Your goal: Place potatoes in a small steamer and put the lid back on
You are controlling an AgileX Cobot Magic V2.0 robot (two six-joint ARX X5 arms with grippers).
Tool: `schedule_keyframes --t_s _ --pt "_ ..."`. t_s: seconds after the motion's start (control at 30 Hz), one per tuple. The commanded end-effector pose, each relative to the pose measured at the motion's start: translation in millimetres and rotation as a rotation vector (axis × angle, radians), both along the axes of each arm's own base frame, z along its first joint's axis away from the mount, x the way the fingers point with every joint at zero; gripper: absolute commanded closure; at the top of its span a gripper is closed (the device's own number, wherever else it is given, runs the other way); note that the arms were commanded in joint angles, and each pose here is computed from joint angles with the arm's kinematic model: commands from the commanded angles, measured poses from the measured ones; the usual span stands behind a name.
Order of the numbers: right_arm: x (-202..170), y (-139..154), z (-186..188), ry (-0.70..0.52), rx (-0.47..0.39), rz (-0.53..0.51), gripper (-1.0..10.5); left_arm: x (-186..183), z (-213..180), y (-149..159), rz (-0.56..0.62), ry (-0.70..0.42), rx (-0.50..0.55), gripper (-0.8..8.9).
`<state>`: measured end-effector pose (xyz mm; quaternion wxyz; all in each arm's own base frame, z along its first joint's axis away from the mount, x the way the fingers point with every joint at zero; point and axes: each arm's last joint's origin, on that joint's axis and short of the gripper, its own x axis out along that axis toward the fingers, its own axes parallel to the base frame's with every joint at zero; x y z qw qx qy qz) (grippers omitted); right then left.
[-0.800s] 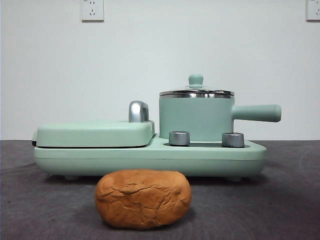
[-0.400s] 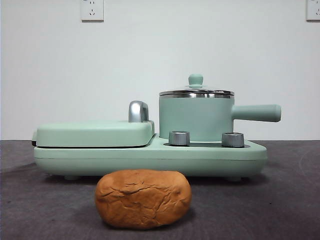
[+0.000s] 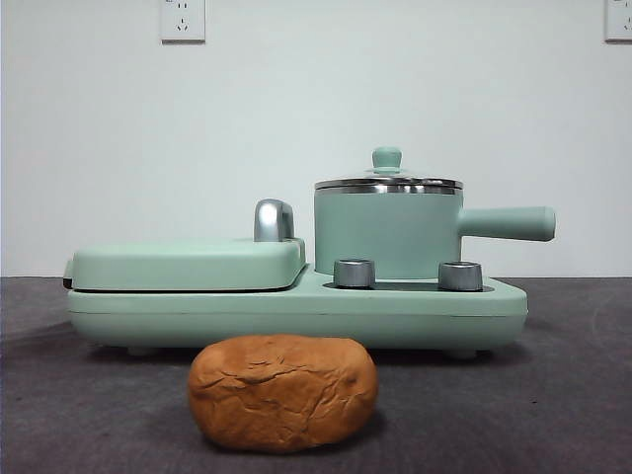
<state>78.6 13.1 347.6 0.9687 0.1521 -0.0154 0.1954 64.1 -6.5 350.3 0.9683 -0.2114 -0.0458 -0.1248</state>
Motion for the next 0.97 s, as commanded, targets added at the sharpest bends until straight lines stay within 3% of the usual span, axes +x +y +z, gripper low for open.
schedule_keyframes --t_s 0.03,0.37,0.7,0.9,0.97 --pt "8.4 1.3 11.3 0.022 -0.12 0.028 9.3 9.8 15.3 -1.7 -0.05 0.041 0.107 8.05" --pt "37.7 12.6 20.9 0.099 -0.332 0.164 9.3 53.8 34.4 -11.1 -0.237 0.211 0.323 8.05" --pt "51.5 35.0 1.8 0.146 -0.615 0.27 9.3 75.6 31.2 -35.2 -0.452 0.25 0.647 8.05" --pt "49.3 41.6 -2.4 0.111 -0.76 0.305 9.3 79.6 23.5 -49.3 -0.563 0.213 0.808 8.01" --pt "48.7 42.1 -2.9 0.109 -0.771 0.312 8.6 79.3 23.1 -52.5 -0.585 0.2 0.824 7.24"
